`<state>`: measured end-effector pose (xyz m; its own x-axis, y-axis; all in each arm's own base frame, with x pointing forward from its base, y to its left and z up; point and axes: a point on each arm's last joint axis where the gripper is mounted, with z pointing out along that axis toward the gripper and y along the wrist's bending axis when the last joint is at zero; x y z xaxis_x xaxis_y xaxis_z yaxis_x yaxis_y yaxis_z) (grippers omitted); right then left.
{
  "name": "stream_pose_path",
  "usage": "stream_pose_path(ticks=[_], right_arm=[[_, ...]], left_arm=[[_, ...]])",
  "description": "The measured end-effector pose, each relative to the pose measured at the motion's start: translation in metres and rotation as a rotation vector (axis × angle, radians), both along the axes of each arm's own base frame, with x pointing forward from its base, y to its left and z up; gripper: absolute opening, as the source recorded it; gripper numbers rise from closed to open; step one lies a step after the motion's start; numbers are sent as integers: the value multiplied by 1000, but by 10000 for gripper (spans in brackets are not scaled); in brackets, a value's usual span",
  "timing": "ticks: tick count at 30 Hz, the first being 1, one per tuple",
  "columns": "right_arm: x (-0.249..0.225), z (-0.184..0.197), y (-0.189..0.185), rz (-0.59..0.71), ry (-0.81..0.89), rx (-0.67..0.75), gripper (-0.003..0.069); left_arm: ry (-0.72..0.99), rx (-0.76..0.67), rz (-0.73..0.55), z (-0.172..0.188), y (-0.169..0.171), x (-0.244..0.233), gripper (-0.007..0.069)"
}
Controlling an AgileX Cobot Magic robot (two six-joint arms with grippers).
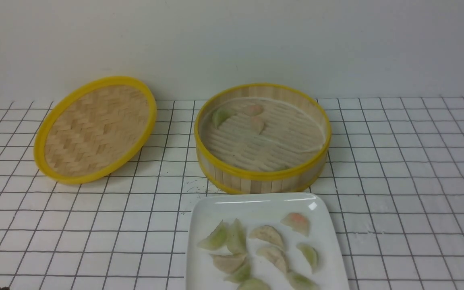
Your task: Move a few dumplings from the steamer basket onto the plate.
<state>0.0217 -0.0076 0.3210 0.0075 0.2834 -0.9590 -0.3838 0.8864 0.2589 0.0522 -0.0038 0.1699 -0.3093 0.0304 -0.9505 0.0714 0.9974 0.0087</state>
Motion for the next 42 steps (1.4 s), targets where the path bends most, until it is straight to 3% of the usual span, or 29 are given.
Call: stream_pose_path(ticks=[10,17,25,29,36,40,42], right_arm=[[0,0,1,10,-1,-7,-15],[-7,4,13,141,-99,-96,-15],[-8,6,16,162,-154,-128,-15],[-5,-5,15,51,-126,-149,-15],[25,-85,10,-315,146,-256,-15],[33,-141,6,-383,329,-283,-15],[33,-142,5,-390,318,-278,-15]], left_arm=[[0,0,0,0,0,0,-6],[0,0,0,0,0,0,-6],[0,0,0,0,0,0,-6],[0,0,0,0,0,0,-6],[0,0,0,0,0,0,-6],[0,0,0,0,0,0,-6],[1,0,0,0,0,0,-6]])
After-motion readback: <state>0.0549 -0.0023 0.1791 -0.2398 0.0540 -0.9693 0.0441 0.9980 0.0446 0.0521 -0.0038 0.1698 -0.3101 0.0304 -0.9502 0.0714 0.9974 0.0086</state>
